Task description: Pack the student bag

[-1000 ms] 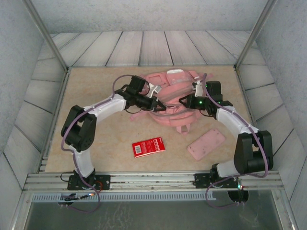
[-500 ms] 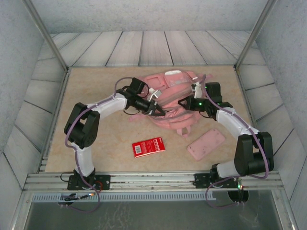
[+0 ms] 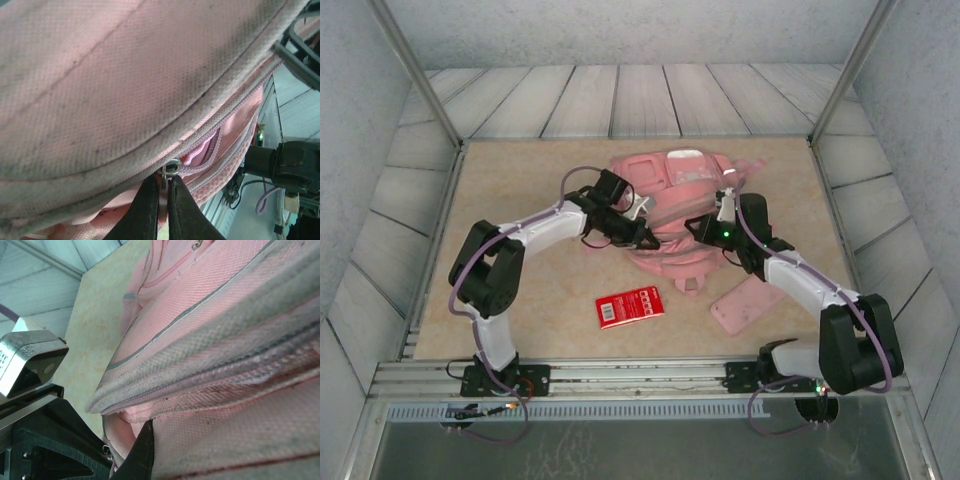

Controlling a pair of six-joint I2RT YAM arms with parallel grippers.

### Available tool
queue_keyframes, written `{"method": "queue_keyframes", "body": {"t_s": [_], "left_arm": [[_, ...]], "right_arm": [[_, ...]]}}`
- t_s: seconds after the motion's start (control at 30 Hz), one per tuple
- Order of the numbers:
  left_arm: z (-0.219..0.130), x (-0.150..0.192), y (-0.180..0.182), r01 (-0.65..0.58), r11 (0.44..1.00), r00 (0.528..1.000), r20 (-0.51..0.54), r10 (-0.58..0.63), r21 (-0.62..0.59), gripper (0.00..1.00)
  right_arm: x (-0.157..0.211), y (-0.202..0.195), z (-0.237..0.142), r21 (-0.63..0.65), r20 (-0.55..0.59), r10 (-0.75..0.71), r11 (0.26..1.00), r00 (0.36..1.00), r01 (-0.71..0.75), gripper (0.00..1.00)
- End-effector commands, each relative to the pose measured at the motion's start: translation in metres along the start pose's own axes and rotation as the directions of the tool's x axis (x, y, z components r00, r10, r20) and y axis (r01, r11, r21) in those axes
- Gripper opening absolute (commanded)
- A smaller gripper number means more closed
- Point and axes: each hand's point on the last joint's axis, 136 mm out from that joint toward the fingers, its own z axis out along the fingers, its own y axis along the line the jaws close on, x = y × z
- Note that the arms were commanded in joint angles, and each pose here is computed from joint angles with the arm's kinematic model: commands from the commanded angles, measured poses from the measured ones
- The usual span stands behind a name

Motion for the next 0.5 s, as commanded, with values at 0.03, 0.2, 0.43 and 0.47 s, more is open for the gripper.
{"method": "queue_keyframes", "body": {"t_s": [0.03, 0.2, 0.43, 0.47], "left_arm": [[-0.02, -0.04, -0.002, -0.028, 0.996, 0.983, 0.18, 0.043, -0.082, 0.0], [-0.025, -0.046, -0.009, -0.039, 0.997, 0.978, 0.204, 0.052, -0.067, 0.0], [-0.03, -0.055, -0.017, -0.054, 0.997, 0.967, 0.246, 0.065, -0.051, 0.0], [-0.03, -0.055, -0.017, -0.057, 0.997, 0.967, 0.247, 0.067, -0.049, 0.0]], "right_arm": [[-0.027, 0.025, -0.009, -0.027, 0.074, -0.031, 0.999, 0.997, 0.033, 0.14], [-0.011, 0.012, -0.005, 0.113, -0.166, -0.053, 0.991, 0.985, 0.072, 0.42], [0.019, 0.016, -0.026, 0.134, -0.324, 0.027, 0.991, 0.946, 0.017, 0.58], [0.02, 0.02, -0.03, 0.129, -0.326, 0.042, 0.992, 0.944, 0.0, 0.59]]}}
